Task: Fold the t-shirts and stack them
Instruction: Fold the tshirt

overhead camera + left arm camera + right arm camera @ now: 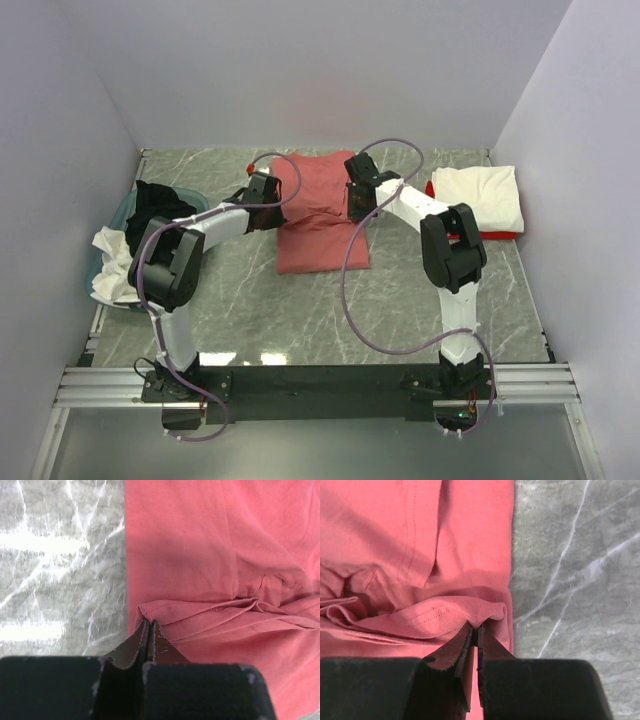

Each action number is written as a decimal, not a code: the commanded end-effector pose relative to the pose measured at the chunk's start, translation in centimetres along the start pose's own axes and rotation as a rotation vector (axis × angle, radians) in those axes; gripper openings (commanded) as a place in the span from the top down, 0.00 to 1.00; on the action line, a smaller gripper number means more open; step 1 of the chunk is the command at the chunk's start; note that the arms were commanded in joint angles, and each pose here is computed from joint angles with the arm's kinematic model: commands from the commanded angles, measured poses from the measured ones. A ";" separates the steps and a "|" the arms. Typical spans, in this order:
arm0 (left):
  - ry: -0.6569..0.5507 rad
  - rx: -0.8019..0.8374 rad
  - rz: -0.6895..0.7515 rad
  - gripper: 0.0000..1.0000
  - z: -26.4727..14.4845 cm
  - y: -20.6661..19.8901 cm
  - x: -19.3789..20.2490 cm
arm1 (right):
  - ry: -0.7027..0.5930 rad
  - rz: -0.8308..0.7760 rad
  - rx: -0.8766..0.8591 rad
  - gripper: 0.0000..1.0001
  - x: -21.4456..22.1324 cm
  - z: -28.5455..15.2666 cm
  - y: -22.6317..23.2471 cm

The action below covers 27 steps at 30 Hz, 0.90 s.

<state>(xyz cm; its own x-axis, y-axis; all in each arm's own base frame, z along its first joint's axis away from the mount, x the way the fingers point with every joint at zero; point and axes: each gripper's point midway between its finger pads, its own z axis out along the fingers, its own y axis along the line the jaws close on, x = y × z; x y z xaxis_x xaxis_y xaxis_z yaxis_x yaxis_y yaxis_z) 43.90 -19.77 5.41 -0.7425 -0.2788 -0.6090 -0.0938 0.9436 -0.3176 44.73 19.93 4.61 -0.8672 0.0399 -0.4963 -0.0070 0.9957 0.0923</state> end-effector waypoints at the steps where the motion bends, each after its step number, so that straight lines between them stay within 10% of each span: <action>1: -0.073 0.012 0.009 1.00 0.4 -0.7 -2.8 | -0.016 -0.002 0.004 1.00 -1.2 0.3 -0.3; 5: -0.105 -0.011 0.002 0.99 0.0 -0.6 -4.1 | -0.021 -0.004 -0.004 0.96 -1.8 -0.1 -0.1; 11: -0.229 -0.063 -0.031 0.54 -3.4 -0.2 -7.5 | -0.084 -0.003 -0.025 0.52 -3.8 -3.5 0.1; 14: -0.280 -0.064 -0.028 0.44 -5.7 -0.9 -7.7 | -0.127 0.005 -0.045 0.46 -4.3 -5.7 0.1; 27: -0.175 0.205 0.036 0.39 -8.2 -10.8 4.8 | -0.099 0.004 -0.195 0.44 -1.5 -7.5 2.1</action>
<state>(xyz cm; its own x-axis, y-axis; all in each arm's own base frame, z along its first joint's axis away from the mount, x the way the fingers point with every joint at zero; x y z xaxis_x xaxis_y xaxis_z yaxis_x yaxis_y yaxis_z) 36.48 -27.79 12.06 -0.6155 -0.2372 -0.7516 0.0630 0.9358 -0.3469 42.61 21.06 12.86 -0.8059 0.0586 -0.5892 -0.1070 0.9643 0.2423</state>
